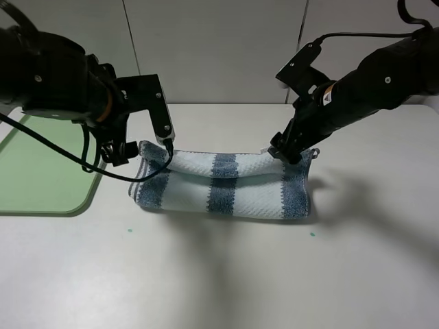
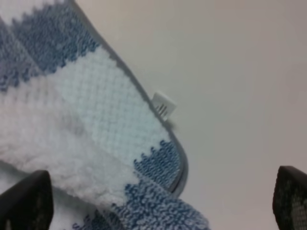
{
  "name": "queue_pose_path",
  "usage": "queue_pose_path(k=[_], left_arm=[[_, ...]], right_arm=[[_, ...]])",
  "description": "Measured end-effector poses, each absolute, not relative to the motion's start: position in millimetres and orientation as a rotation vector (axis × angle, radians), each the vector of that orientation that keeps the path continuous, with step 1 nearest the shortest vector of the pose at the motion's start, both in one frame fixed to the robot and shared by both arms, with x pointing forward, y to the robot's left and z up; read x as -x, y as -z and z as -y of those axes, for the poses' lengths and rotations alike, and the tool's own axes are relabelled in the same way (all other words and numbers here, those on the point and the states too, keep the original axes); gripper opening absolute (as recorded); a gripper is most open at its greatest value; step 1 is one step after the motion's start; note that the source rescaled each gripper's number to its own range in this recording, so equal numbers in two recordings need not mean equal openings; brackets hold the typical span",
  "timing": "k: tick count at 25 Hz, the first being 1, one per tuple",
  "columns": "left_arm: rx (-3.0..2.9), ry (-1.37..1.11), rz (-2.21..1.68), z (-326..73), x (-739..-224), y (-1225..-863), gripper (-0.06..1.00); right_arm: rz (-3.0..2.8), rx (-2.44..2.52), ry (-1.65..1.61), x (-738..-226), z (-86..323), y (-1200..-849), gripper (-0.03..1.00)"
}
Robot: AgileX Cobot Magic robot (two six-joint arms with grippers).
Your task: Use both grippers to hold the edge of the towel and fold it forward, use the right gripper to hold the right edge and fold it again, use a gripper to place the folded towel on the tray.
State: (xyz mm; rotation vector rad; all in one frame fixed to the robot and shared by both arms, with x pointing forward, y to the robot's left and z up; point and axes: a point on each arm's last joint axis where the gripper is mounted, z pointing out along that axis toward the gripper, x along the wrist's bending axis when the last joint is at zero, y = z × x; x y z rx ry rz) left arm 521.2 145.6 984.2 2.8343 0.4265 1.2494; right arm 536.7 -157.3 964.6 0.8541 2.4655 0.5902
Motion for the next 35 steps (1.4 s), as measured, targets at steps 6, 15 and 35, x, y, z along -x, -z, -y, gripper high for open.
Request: queue_pose_path(k=[6, 15, 35], left_arm=[[-2.764, -1.270, -0.464, -139.1, -503.2, -1008.3, 0.96], [-2.624, -1.271, -0.617, -136.2, -480.1, -1037.1, 0.98], [-2.585, -1.321, -0.839, -152.0, -473.8, -1048.5, 1.00]], right_arm=[[-2.461, -0.953, -0.613, -531.3, 158.9, -972.3, 1.00], [-2.501, -1.137, -0.634, -516.8, 161.1, -983.4, 1.00], [-2.581, -1.228, -0.594, -502.5, 163.8, -989.8, 1.00]])
